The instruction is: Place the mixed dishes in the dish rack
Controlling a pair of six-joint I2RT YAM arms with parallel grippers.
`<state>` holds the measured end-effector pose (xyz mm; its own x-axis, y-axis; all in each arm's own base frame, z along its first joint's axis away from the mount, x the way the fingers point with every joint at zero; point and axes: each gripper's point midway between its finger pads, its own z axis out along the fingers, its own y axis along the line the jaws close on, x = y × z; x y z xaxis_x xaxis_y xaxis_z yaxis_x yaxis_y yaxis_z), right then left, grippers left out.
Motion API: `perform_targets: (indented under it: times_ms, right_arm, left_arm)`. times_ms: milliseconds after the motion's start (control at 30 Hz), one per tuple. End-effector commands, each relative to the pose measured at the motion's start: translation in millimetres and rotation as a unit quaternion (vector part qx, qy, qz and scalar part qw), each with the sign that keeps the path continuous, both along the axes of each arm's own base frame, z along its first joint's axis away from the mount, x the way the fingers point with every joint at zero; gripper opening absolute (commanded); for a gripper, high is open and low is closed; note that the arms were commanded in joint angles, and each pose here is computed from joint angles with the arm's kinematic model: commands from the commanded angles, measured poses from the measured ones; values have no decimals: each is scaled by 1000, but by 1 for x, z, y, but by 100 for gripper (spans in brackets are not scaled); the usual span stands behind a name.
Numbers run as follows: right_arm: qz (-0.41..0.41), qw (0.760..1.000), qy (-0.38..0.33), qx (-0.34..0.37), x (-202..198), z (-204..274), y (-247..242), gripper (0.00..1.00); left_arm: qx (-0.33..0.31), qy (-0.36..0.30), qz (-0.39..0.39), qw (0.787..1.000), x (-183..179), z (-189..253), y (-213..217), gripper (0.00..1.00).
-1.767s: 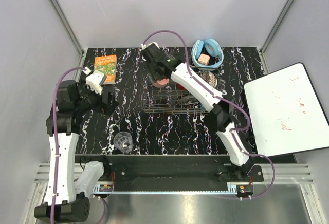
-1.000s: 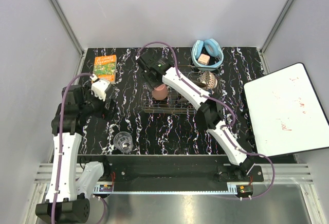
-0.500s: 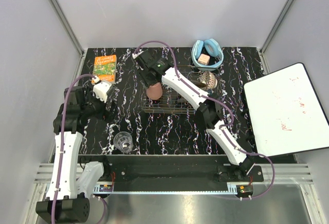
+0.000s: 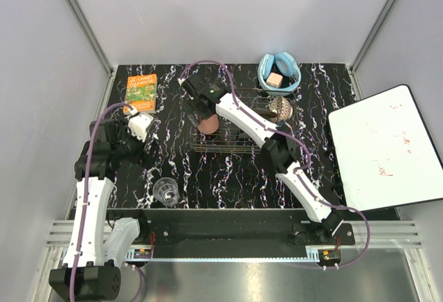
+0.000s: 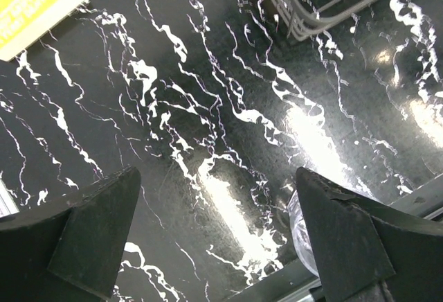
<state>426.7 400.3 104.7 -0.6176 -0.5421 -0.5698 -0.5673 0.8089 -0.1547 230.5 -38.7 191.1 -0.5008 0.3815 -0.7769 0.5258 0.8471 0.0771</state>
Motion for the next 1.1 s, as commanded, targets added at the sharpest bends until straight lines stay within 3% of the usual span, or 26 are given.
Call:
perform_targets:
  times_ms: [0,333,567,767,1067]
  right_arm:
    - [-7,997,-66,43,4,87,-13,100]
    - [-11,995,-87,49,-24,147,-41,100]
    - [-12,989,-128,69,-54,200,-58,100]
    - [-22,986,-145,83,-69,216,-76,100]
    - [-45,979,-157,124,-88,221,-96,100]
  left_arm:
    - [35,-8,-10,999,0,-14,8,97]
    - [108,30,-75,991,-28,-55,18,96]
    - [89,44,-118,988,-48,-49,5,96]
    - [76,54,-142,985,-59,-42,-3,96]
    - [80,112,-163,977,-62,-86,0,96]
